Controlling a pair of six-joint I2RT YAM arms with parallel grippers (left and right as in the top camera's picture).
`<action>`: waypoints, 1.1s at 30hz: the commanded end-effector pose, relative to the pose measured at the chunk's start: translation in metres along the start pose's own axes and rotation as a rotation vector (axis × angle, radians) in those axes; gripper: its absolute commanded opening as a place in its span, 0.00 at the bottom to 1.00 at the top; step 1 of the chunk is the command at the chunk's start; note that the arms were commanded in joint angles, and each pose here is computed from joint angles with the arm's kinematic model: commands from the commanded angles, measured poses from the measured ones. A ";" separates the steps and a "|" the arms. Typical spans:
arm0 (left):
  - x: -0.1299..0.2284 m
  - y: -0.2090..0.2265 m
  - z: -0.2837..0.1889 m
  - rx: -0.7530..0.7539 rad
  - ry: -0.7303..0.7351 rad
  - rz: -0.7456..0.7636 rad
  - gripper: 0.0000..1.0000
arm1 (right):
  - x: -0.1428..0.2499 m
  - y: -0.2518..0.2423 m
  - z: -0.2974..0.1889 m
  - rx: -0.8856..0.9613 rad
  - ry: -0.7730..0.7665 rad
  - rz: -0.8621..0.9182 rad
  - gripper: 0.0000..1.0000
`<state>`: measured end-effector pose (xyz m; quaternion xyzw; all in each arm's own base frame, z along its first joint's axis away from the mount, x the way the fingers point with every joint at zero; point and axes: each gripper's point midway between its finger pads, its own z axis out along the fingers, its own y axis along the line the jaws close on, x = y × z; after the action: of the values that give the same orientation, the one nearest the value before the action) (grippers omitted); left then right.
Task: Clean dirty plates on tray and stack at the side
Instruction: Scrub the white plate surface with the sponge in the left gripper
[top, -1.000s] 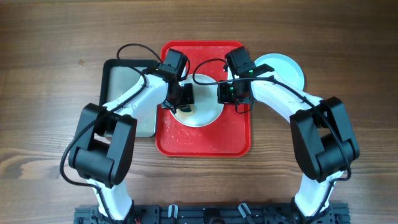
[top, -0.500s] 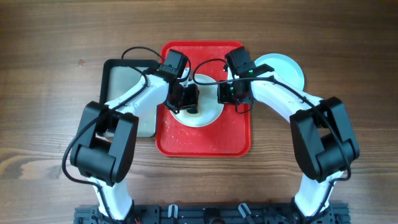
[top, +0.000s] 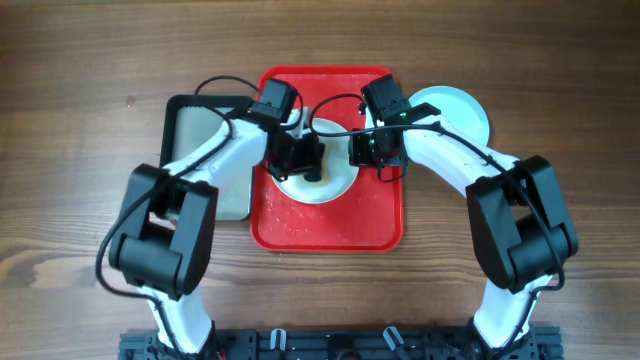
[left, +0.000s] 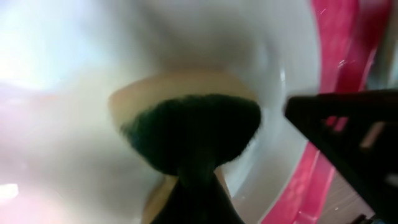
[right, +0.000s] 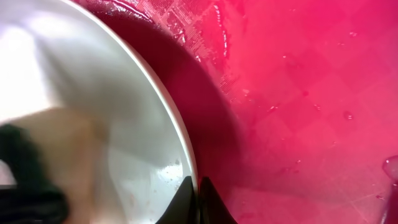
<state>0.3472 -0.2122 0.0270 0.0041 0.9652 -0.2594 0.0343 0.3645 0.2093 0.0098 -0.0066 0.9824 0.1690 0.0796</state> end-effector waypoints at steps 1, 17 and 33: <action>-0.023 -0.015 -0.045 0.035 -0.123 0.051 0.04 | 0.005 0.002 0.007 -0.012 0.023 -0.002 0.04; -0.011 0.047 -0.031 -0.244 -0.160 0.015 0.04 | 0.005 0.002 0.007 -0.013 0.022 -0.002 0.04; 0.008 0.040 -0.007 -0.140 -0.119 0.030 0.04 | 0.005 0.002 0.007 -0.013 0.023 -0.002 0.04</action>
<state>0.3521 -0.1618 0.0153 -0.0173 0.9792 -0.1669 0.1137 0.3648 0.2102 0.0101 -0.0071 0.9819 0.1712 0.0801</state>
